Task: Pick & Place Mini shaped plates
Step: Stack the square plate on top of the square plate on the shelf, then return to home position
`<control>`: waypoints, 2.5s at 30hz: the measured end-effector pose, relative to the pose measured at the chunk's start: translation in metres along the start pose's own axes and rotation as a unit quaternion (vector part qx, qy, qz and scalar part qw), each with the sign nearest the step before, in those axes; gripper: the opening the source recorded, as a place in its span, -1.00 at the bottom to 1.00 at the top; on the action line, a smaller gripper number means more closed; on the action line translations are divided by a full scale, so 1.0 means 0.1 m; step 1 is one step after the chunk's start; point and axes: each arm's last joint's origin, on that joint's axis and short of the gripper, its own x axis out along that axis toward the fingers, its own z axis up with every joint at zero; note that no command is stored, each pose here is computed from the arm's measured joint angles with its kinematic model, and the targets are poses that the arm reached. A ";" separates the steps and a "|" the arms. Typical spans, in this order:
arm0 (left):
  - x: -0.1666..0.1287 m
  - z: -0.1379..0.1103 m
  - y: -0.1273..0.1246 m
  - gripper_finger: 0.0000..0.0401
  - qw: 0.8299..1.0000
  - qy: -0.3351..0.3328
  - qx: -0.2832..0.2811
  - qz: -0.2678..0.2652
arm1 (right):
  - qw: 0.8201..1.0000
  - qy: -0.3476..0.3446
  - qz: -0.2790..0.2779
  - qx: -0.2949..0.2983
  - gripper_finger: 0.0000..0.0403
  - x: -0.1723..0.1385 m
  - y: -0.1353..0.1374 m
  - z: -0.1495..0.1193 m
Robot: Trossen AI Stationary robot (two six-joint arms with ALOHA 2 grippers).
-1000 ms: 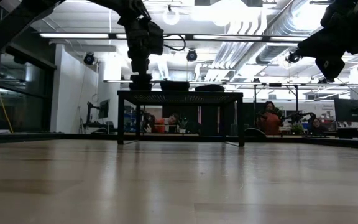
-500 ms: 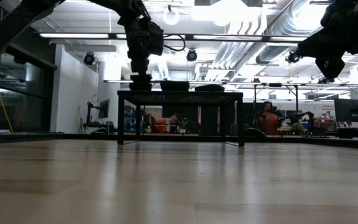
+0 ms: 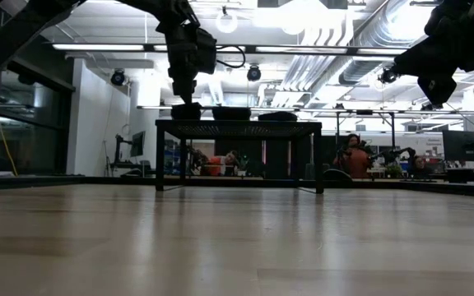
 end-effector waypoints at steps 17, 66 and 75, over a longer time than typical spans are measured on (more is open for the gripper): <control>0.00 0.00 0.00 -0.16 1.000 0.002 0.014 0.003 | 1.000 0.000 0.000 0.000 -0.69 0.00 0.00 0.00; 0.10 -0.30 -2.68 -0.12 0.906 -0.374 0.127 0.155 | 1.000 0.005 -0.003 -0.001 -0.68 0.01 0.00 -0.01; 0.75 -1.33 -2.32 -0.12 0.857 -0.489 0.111 0.117 | 1.000 0.014 -0.009 -0.004 -0.68 0.04 0.00 -0.02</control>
